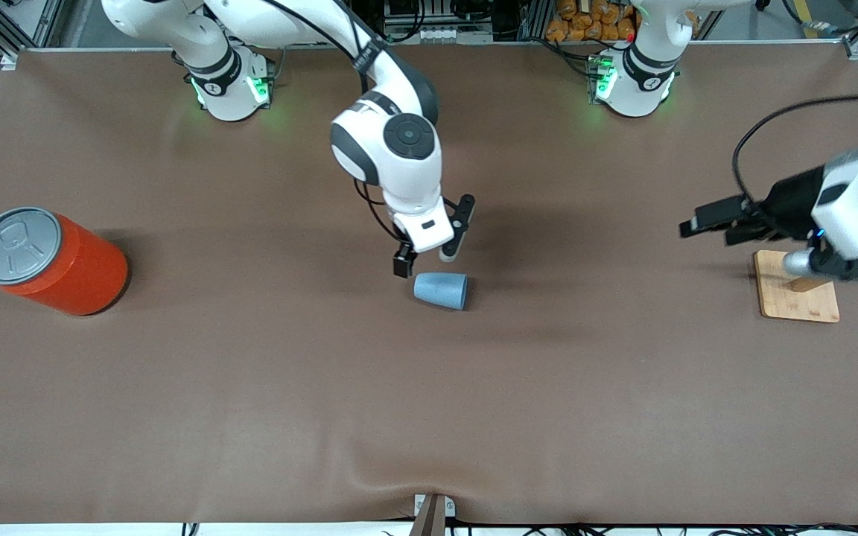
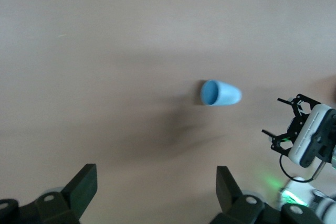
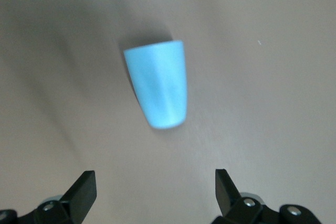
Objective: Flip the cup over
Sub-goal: 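Withdraw the right gripper while the left gripper reaches the cup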
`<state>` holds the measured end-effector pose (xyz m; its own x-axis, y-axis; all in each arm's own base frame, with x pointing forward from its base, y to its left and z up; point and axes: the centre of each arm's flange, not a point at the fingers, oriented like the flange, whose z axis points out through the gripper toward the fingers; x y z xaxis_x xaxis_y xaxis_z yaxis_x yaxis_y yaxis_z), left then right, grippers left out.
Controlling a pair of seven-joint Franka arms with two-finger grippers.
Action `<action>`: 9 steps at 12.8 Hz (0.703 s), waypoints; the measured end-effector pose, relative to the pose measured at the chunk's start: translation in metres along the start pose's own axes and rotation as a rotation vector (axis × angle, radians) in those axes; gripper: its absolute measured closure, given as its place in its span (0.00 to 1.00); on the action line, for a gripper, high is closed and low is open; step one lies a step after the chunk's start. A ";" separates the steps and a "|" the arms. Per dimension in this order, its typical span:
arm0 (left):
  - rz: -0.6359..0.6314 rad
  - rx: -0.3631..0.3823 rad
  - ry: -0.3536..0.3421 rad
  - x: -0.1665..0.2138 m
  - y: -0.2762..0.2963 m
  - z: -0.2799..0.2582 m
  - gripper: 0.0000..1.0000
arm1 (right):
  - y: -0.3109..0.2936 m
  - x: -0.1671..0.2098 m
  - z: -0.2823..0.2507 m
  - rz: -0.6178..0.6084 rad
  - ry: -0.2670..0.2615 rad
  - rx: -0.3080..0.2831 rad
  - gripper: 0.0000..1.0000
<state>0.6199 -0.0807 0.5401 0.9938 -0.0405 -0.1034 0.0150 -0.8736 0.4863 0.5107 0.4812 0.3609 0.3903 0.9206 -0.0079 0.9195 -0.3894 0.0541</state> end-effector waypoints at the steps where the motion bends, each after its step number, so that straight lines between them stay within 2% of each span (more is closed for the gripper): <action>1: 0.016 -0.065 0.000 0.015 -0.006 0.018 0.00 | 0.007 -0.009 -0.014 0.037 -0.027 0.018 0.00; 4: 0.003 -0.222 -0.047 0.044 -0.017 0.075 0.00 | 0.010 -0.020 -0.050 0.162 -0.116 0.047 0.00; 7: 0.062 -0.348 -0.105 0.061 -0.026 0.136 0.00 | 0.020 -0.028 -0.063 0.308 -0.160 0.051 0.00; 9: 0.070 -0.422 -0.137 0.069 -0.039 0.176 0.00 | 0.052 -0.057 -0.068 0.414 -0.221 0.084 0.00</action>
<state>0.6690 -0.1344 0.3611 0.9708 -0.1807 -0.1580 0.0205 -0.5934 0.8046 0.5329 0.4103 0.4324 0.7170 0.6631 -0.2151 0.6816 -0.7316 0.0167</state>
